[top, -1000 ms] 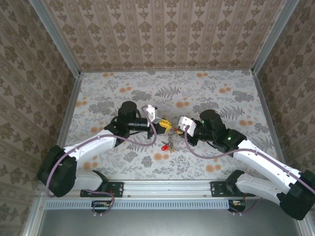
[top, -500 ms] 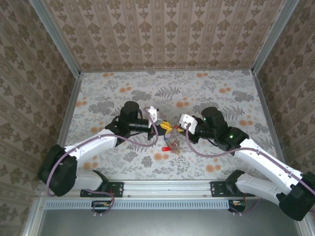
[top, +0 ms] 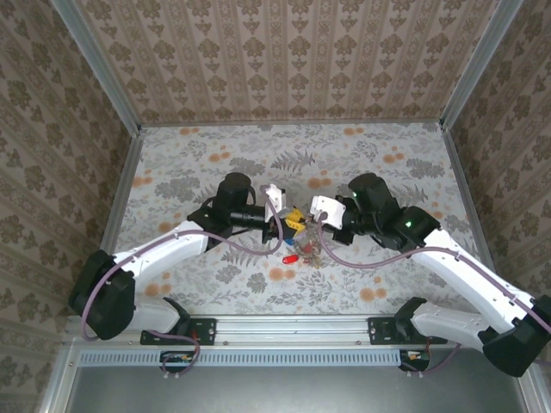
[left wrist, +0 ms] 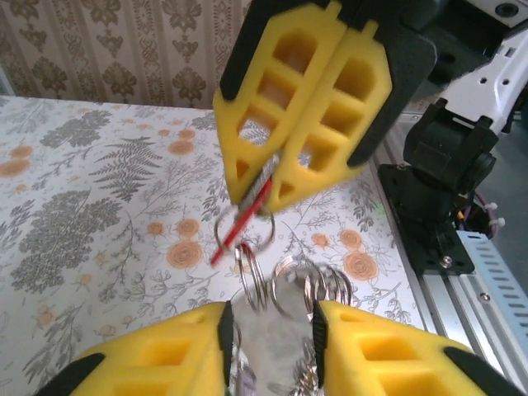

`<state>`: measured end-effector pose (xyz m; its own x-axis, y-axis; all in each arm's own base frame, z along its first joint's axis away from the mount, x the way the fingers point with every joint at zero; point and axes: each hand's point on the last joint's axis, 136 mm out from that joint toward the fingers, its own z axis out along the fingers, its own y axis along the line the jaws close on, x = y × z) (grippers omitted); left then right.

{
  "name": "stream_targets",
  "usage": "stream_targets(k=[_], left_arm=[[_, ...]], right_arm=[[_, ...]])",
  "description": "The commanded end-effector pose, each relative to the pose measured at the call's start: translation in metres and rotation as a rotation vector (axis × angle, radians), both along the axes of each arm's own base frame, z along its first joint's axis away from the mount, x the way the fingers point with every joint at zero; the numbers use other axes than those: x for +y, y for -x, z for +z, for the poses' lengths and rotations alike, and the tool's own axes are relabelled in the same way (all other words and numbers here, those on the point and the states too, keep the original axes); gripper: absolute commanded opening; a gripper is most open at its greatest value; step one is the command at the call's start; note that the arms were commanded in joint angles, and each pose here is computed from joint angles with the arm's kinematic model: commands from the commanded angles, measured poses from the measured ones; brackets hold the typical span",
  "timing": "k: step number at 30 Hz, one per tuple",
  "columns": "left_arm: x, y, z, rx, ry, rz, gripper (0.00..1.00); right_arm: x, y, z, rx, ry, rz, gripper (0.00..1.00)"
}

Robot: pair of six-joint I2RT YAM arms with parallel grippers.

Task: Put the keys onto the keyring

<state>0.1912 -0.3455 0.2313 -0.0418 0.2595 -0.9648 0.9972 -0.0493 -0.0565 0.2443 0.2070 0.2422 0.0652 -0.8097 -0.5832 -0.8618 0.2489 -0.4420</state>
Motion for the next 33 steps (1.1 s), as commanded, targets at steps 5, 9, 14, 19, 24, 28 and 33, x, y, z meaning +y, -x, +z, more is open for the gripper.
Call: stream_targets(k=[5,9,14,19,24,28,33], left_arm=[[0.024,-0.026,0.018,-0.005,0.048,0.135,0.48],[0.046,-0.045,0.017,0.009,0.027,0.268,0.50],[0.086,-0.083,0.010,0.027,0.005,0.558,0.56],[0.126,-0.109,0.007,0.052,-0.025,0.804,0.90],[0.181,-0.138,-0.008,0.146,-0.107,1.083,1.00],[0.229,-0.147,-0.021,0.276,-0.168,1.287,1.00],[0.296,-0.142,-0.029,0.415,-0.208,1.560,1.00]], right_arm=[[-0.037,-0.037,0.048,-0.407,0.472,0.068,0.00],[-0.036,-0.060,0.082,-0.646,0.673,0.138,0.00],[-0.022,-0.076,0.123,-0.834,0.759,0.209,0.00],[-0.007,-0.087,0.136,-0.856,0.775,0.255,0.00],[0.032,-0.094,0.121,-0.739,0.607,0.263,0.00],[0.083,-0.083,0.105,-0.561,0.319,0.269,0.00],[0.131,-0.083,0.092,-0.325,0.044,0.170,0.00]])
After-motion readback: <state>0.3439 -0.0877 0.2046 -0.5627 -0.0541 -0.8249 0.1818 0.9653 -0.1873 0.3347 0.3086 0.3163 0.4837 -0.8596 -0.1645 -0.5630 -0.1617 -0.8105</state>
